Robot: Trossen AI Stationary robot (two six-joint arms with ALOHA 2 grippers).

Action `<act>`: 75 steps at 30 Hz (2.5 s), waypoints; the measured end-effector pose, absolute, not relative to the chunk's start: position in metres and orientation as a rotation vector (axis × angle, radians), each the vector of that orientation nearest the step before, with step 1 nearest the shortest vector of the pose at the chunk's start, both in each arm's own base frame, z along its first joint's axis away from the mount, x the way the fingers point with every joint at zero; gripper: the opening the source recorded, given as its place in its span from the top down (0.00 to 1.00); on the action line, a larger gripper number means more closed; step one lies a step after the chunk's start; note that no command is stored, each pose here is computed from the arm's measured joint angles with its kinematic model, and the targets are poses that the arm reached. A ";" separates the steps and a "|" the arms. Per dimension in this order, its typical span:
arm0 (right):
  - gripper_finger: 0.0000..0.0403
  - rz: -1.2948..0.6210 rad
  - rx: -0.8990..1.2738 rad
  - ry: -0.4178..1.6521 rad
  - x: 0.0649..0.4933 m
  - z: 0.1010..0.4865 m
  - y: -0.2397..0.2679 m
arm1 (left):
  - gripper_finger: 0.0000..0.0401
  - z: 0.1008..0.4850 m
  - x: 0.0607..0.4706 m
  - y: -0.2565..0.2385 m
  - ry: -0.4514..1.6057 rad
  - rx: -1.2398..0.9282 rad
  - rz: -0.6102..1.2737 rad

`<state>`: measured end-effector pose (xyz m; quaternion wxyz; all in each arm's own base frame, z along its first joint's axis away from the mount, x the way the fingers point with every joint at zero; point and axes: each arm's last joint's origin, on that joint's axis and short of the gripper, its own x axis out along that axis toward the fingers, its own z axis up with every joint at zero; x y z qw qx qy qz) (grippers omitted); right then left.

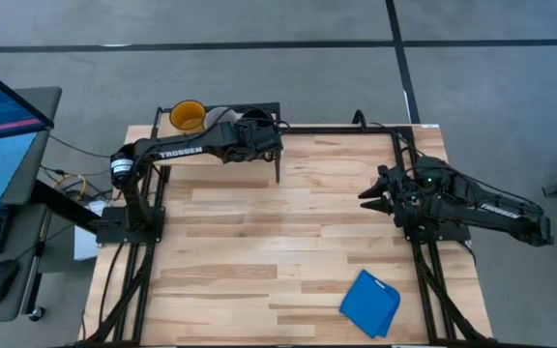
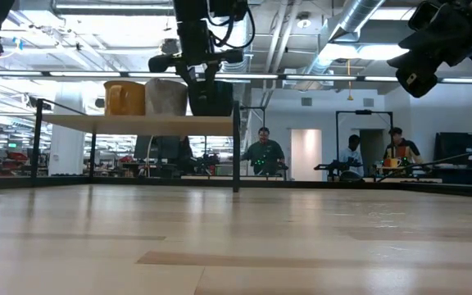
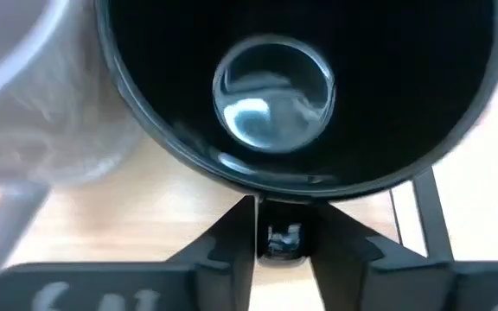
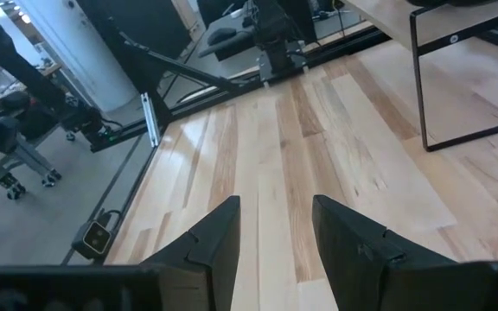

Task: Stack small to large cups/mugs on shelf
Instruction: Put the black mug on the shelf, then return to Home Position

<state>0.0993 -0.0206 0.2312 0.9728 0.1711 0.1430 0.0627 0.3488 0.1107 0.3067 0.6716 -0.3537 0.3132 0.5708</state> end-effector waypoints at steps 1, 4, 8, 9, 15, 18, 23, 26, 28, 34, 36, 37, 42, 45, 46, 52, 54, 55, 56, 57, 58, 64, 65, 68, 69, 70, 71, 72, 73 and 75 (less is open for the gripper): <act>0.58 0.127 0.343 0.288 0.099 0.231 -0.021 | 0.76 0.306 0.349 0.110 0.713 -0.806 1.281; 0.58 0.129 0.329 0.287 0.099 0.231 -0.021 | 0.65 0.306 0.349 0.110 0.706 -0.826 1.287; 0.58 0.129 0.329 0.287 0.099 0.231 -0.021 | 0.58 0.306 0.349 0.110 0.710 -0.832 1.283; 0.58 0.129 0.329 0.287 0.099 0.231 -0.021 | 0.57 0.306 0.349 0.110 0.711 -0.835 1.281; 0.58 0.129 0.329 0.287 0.099 0.231 -0.021 | 0.59 0.306 0.349 0.109 0.714 -0.841 1.275; 0.58 0.129 0.328 0.287 0.099 0.231 -0.021 | 0.60 0.306 0.350 0.107 0.715 -0.839 1.271; 0.58 0.129 0.328 0.287 0.099 0.231 -0.021 | 0.62 0.306 0.350 0.106 0.718 -0.840 1.266; 0.58 0.129 0.328 0.287 0.099 0.231 -0.021 | 0.62 0.306 0.350 0.106 0.726 -0.852 1.258; 0.58 0.129 0.328 0.287 0.099 0.231 -0.021 | 0.62 0.305 0.350 0.105 0.730 -0.865 1.252; 0.58 0.129 0.328 0.287 0.099 0.231 -0.021 | 0.62 0.304 0.350 0.100 0.771 -0.900 1.225; 0.58 0.129 0.328 0.287 0.099 0.231 -0.021 | 0.62 0.304 0.349 0.097 0.787 -0.908 1.234; 0.58 0.129 0.328 0.287 0.099 0.231 -0.021 | 0.62 0.303 0.348 0.095 0.795 -0.914 1.240; 0.58 0.129 0.329 0.287 0.099 0.231 -0.021 | 0.62 0.302 0.348 0.083 0.834 -0.978 1.233; 0.58 0.129 0.329 0.287 0.099 0.231 -0.021 | 0.62 0.302 0.353 0.067 0.833 -0.957 1.199; 0.58 0.129 0.329 0.287 0.099 0.231 -0.021 | 0.63 0.302 0.354 0.061 0.834 -0.946 1.189; 0.58 0.129 0.329 0.287 0.099 0.231 -0.021 | 0.66 0.312 0.360 0.013 0.775 -0.806 1.122; 0.58 0.129 0.329 0.287 0.099 0.231 -0.021 | 0.67 0.320 0.361 -0.009 0.707 -0.720 1.102; 0.58 0.129 0.330 0.288 0.099 0.231 -0.021 | 0.68 0.325 0.360 -0.020 0.668 -0.675 1.094; 0.58 0.129 0.329 0.287 0.099 0.231 -0.021 | 0.68 0.331 0.360 -0.032 0.621 -0.635 1.084; 0.58 0.129 0.330 0.287 0.099 0.231 -0.021 | 0.68 0.337 0.359 -0.043 0.577 -0.601 1.068; 0.58 0.128 0.333 0.287 0.099 0.231 -0.021 | 0.68 0.343 0.357 -0.054 0.537 -0.574 1.052; 0.58 0.127 0.340 0.287 0.099 0.231 -0.021 | 0.68 0.370 0.339 -0.113 0.390 -0.389 0.942; 0.58 0.126 0.339 0.287 0.099 0.231 -0.021 | 0.68 0.373 0.336 -0.121 0.383 -0.360 0.921; 0.58 0.122 0.338 0.286 0.099 0.231 -0.021 | 0.68 0.383 0.327 -0.142 0.373 -0.277 0.852; 0.58 0.119 0.337 0.286 0.099 0.231 -0.021 | 0.68 0.385 0.324 -0.148 0.374 -0.259 0.827; 0.58 0.115 0.331 0.285 0.099 0.231 -0.021 | 0.68 0.387 0.321 -0.154 0.379 -0.242 0.804; 0.58 0.110 0.324 0.284 0.099 0.231 -0.021 | 0.68 0.388 0.318 -0.160 0.384 -0.221 0.783; 0.58 0.096 0.318 0.281 0.100 0.231 -0.022 | 0.68 0.389 0.316 -0.165 0.387 -0.196 0.765; 0.58 0.076 0.313 0.276 0.100 0.232 -0.022 | 0.68 0.390 0.312 -0.171 0.390 -0.164 0.746; 0.58 0.032 0.299 0.258 0.100 0.233 -0.024 | 0.68 0.392 0.303 -0.181 0.408 -0.079 0.707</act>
